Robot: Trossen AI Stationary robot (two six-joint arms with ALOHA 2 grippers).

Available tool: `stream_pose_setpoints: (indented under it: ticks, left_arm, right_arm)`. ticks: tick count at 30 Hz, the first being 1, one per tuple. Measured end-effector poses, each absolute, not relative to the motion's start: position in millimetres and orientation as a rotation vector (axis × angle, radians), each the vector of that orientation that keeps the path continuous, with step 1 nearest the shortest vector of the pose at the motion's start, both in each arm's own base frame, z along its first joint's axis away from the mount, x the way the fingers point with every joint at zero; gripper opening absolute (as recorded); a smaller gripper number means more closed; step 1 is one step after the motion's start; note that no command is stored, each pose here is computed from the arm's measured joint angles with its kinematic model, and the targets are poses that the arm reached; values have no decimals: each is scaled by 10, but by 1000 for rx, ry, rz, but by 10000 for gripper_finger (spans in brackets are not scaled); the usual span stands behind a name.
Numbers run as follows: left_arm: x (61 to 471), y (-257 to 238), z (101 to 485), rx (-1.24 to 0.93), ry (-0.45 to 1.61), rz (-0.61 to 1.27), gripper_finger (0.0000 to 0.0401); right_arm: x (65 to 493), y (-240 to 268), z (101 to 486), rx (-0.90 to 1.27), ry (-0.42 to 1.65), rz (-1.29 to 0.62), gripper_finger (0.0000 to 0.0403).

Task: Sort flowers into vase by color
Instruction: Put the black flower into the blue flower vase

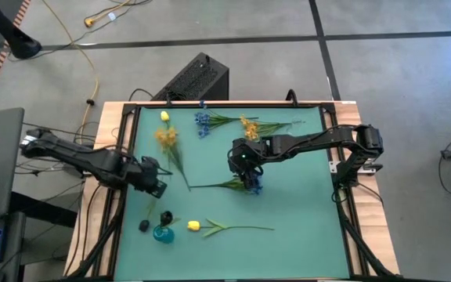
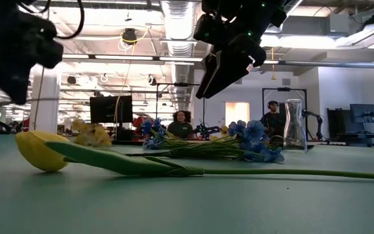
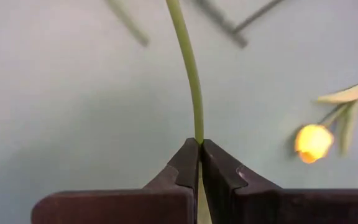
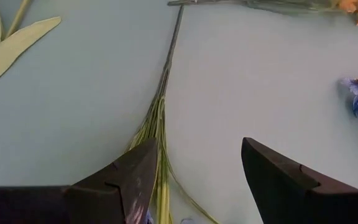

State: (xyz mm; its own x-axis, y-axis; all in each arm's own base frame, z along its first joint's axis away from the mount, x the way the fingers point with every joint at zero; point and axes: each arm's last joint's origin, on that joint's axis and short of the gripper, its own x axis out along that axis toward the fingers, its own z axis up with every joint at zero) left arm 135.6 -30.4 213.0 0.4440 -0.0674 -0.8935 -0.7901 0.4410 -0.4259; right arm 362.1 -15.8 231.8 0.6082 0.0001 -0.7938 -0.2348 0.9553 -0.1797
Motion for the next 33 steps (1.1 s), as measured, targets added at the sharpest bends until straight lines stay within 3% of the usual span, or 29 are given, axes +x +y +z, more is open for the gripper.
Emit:
stream_pose_setpoints:
  ticks: [9,21,28,33]
  left_arm:
    - [1243,-136,2320,-927,785,519,0]
    - [1449,16,2620,-689,447,309,0]
    - [1444,194,2621,-730,412,399,0]
    - [1542,326,2587,-808,434,350,0]
  right_arm:
    - [3659,-137,2348,-457,850,213,260]
    - [3776,-111,2464,-1146,633,387,260]
    - [3854,33,2601,-1526,671,130,260]
    - [3909,86,2692,-1683,618,50,260]
